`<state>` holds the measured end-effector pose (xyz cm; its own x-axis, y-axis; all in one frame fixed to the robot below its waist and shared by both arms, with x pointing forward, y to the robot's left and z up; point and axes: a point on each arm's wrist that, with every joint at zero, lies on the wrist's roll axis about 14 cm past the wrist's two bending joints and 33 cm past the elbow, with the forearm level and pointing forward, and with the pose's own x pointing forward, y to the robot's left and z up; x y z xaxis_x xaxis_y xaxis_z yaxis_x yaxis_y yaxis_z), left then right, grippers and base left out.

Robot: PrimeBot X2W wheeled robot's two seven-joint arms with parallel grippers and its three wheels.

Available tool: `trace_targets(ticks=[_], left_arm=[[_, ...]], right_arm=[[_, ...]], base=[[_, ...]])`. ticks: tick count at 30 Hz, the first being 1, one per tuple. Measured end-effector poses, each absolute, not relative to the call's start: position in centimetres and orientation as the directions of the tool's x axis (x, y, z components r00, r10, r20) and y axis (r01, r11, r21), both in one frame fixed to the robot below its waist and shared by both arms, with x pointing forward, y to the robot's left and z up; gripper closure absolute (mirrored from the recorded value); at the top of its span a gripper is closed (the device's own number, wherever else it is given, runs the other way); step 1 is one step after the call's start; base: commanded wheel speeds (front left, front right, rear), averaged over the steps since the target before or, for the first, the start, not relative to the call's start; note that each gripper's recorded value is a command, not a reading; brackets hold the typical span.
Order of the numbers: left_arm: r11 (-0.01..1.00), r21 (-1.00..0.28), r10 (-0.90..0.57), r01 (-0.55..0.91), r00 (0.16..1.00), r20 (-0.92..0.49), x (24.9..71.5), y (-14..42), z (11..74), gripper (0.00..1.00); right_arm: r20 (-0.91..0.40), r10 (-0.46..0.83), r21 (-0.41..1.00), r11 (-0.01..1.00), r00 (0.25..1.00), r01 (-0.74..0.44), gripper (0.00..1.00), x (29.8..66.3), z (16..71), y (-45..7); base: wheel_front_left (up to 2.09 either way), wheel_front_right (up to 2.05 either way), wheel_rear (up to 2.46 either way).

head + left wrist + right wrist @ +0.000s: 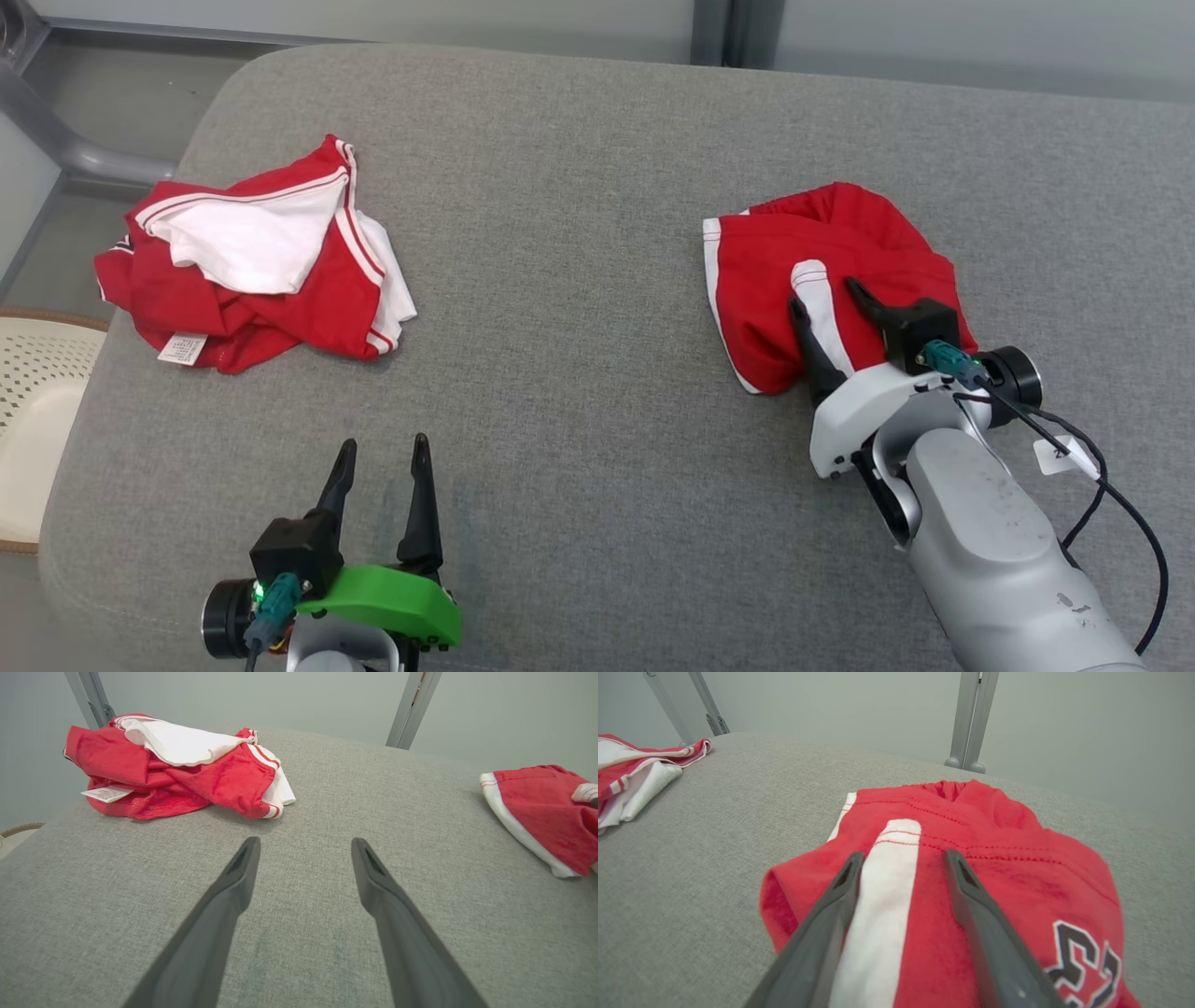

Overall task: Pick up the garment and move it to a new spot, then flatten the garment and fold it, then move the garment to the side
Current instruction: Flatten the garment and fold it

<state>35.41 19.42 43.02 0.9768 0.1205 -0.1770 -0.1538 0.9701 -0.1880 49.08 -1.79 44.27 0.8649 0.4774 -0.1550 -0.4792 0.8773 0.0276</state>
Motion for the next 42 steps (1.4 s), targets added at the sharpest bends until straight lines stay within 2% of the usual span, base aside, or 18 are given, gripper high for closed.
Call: trace_targets(ticks=[1, 2, 3, 10, 17, 22, 27, 33, 38, 42], left_arm=[[0.970, -0.188, 0.119, -0.152, 0.977, -0.176, 35.5, 19.4, 43.0, 0.00], [0.971, -0.188, 0.116, -0.149, 0.978, -0.176, 35.6, 19.3, 43.0, 0.00], [0.971, -0.190, 0.113, -0.146, 0.978, -0.176, 35.7, 19.2, 43.0, 0.00], [0.972, -0.199, 0.089, -0.122, 0.982, -0.168, 36.2, 18.5, 43.2, 0.00], [0.975, -0.199, 0.068, -0.100, 0.984, -0.162, 36.2, 18.0, 43.4, 0.00], [0.975, -0.206, 0.048, -0.082, 0.985, -0.163, 35.8, 17.4, 43.4, 0.00], [0.976, -0.207, 0.031, -0.066, 0.985, -0.168, 35.0, 17.0, 43.3, 0.00], [0.976, -0.211, 0.009, -0.048, 0.983, -0.182, 33.6, 16.3, 42.9, 0.00], [0.974, -0.219, 0.022, -0.063, 0.983, -0.183, 32.9, 16.4, 42.9, 0.00], [0.973, -0.221, 0.023, -0.065, 0.982, -0.188, 32.9, 16.3, 42.7, 0.00]], right_arm=[[-0.153, 0.477, 0.030, 0.878, 0.865, -0.478, 0.68, 49.1, 44.3, -1.8], [-0.148, 0.475, 0.039, 0.879, 0.868, -0.474, 0.88, 49.2, 44.4, -1.8], [-0.142, 0.473, 0.045, 0.881, 0.869, -0.472, 1.00, 49.3, 44.5, -1.9], [-0.078, 0.454, 0.067, 0.891, 0.888, -0.450, 1.00, 49.5, 46.5, -2.6], [0.122, 0.482, 0.179, 0.849, 0.868, -0.497, 1.00, 49.5, 52.8, -0.7], [0.306, 0.516, 0.327, 0.733, 0.800, -0.597, 1.00, 48.4, 59.4, 2.2], [0.470, 0.530, 0.380, 0.600, 0.705, -0.704, 1.00, 47.1, 66.1, 4.5], [0.621, 0.435, 0.465, 0.465, 0.652, -0.753, 1.00, 47.0, 72.9, 3.6], [0.654, 0.356, 0.495, 0.465, 0.667, -0.734, 1.00, 47.7, 74.6, 1.5], [0.525, 0.297, 0.558, 0.587, 0.797, -0.587, 1.00, 50.1, 69.0, -1.7]], base=[[0.00, 0.00, 0.00], [0.00, 0.00, 0.00], [0.00, 0.00, 0.00], [0.00, 0.00, 0.00], [0.00, 0.00, 0.00], [0.00, 0.00, 0.00], [0.00, 0.00, 0.00], [0.00, 0.00, 0.00], [0.00, 0.00, 0.00], [0.00, 0.00, 0.00]])
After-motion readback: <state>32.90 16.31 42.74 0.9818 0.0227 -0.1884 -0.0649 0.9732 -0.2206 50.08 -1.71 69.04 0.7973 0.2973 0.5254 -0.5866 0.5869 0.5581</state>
